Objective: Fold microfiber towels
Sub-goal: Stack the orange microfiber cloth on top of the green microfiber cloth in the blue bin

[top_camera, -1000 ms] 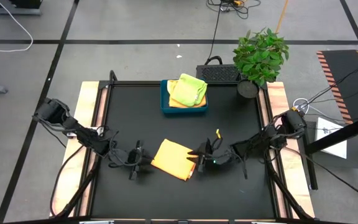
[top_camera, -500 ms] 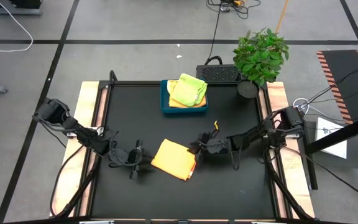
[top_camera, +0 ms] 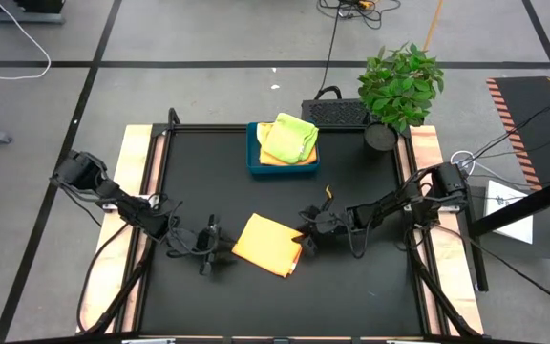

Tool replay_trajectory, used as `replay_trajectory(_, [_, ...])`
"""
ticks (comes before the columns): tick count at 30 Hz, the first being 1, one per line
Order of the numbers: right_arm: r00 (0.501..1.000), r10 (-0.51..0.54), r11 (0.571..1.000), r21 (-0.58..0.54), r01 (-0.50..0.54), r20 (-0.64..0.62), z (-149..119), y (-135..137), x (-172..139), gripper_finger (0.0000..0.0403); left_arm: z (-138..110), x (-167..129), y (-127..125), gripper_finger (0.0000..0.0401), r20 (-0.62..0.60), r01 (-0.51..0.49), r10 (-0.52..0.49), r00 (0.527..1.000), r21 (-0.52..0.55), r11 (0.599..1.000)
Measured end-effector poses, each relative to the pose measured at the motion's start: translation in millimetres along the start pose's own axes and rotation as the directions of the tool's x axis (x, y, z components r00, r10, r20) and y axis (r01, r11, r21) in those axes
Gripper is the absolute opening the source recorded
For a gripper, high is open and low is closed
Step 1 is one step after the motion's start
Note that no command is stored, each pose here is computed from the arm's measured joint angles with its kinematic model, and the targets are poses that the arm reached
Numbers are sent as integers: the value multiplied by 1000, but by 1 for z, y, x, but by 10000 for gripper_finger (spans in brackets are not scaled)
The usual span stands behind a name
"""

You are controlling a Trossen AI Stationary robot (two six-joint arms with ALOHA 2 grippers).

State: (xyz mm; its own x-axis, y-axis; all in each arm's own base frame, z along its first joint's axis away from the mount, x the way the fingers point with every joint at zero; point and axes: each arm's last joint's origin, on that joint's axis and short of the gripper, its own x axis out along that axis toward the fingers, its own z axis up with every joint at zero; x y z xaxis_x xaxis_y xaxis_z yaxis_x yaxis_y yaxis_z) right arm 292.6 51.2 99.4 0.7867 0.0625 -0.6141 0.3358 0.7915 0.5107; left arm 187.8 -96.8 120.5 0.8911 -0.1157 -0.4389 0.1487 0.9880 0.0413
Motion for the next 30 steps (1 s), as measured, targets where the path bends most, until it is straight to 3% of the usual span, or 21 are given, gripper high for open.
replay_trajectory(5, [997,56,998,28,-55,-50,0,1,0,192,0,0,1,177,4,-26,26,1000,0,1000])
replay_trajectory(13, [997,54,998,-18,-55,-52,1,0,0,182,7,4,5,177,20,-24,23,1000,68,997])
replay_trajectory(18, [998,45,997,-58,-48,-50,2,-3,0,129,19,12,16,177,28,22,-26,999,107,994])
replay_trajectory(25, [998,52,993,-105,-55,-32,5,-4,1,13,40,26,42,177,-49,60,-54,997,138,989])
replay_trajectory(30, [999,-22,986,-167,27,32,7,-6,1,10,60,33,60,177,-76,43,-32,997,141,989])
